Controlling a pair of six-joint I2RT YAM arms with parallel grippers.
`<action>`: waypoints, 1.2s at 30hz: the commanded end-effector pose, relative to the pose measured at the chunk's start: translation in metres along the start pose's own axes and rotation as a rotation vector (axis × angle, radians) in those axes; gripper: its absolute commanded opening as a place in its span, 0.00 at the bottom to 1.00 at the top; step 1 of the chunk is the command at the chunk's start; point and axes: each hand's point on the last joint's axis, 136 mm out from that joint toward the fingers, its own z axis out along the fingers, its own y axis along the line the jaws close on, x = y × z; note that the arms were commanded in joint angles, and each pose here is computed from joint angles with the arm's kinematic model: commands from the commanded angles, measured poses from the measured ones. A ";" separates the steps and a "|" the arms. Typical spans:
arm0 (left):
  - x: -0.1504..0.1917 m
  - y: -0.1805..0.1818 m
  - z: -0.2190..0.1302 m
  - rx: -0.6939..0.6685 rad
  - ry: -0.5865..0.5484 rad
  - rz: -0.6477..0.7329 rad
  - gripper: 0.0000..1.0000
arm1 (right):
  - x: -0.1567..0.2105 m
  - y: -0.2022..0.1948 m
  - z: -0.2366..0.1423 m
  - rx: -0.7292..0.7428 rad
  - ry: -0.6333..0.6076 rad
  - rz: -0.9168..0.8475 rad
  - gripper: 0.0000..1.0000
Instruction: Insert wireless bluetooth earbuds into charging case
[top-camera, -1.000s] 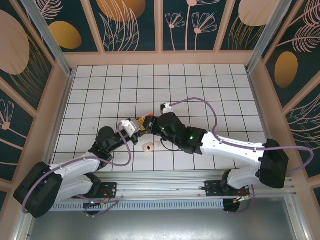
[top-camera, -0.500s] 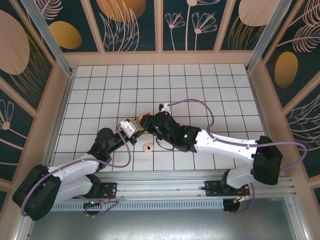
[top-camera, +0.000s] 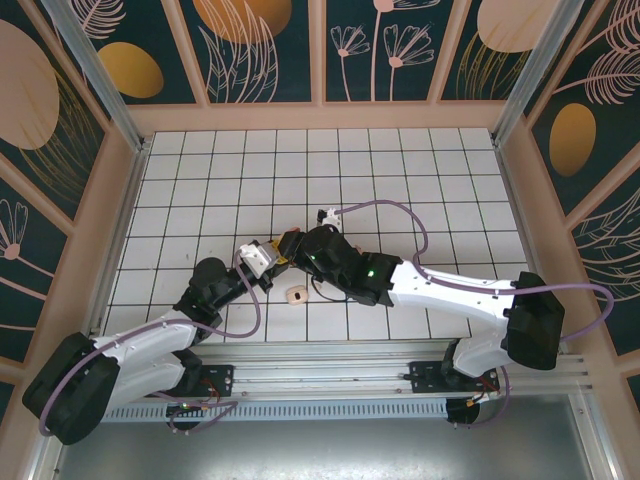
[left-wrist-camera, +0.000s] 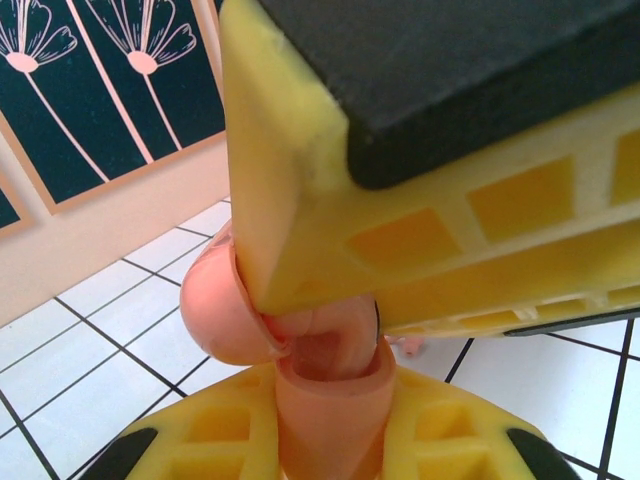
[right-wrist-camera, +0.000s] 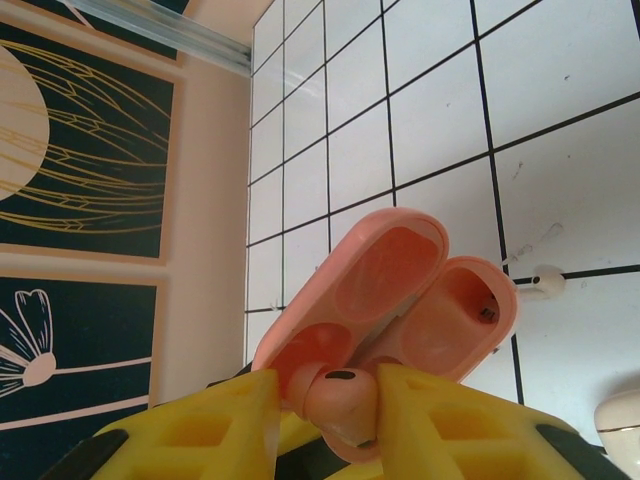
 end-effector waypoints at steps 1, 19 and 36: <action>-0.056 0.010 -0.007 -0.044 -0.193 0.063 0.01 | 0.015 -0.029 -0.004 0.116 0.036 -0.043 0.32; -0.055 0.007 -0.007 -0.024 -0.191 0.055 0.01 | -0.001 -0.012 -0.019 0.090 -0.007 -0.098 0.43; -0.051 0.005 -0.006 -0.013 -0.179 0.047 0.01 | -0.016 0.025 -0.036 -0.038 -0.022 -0.209 0.54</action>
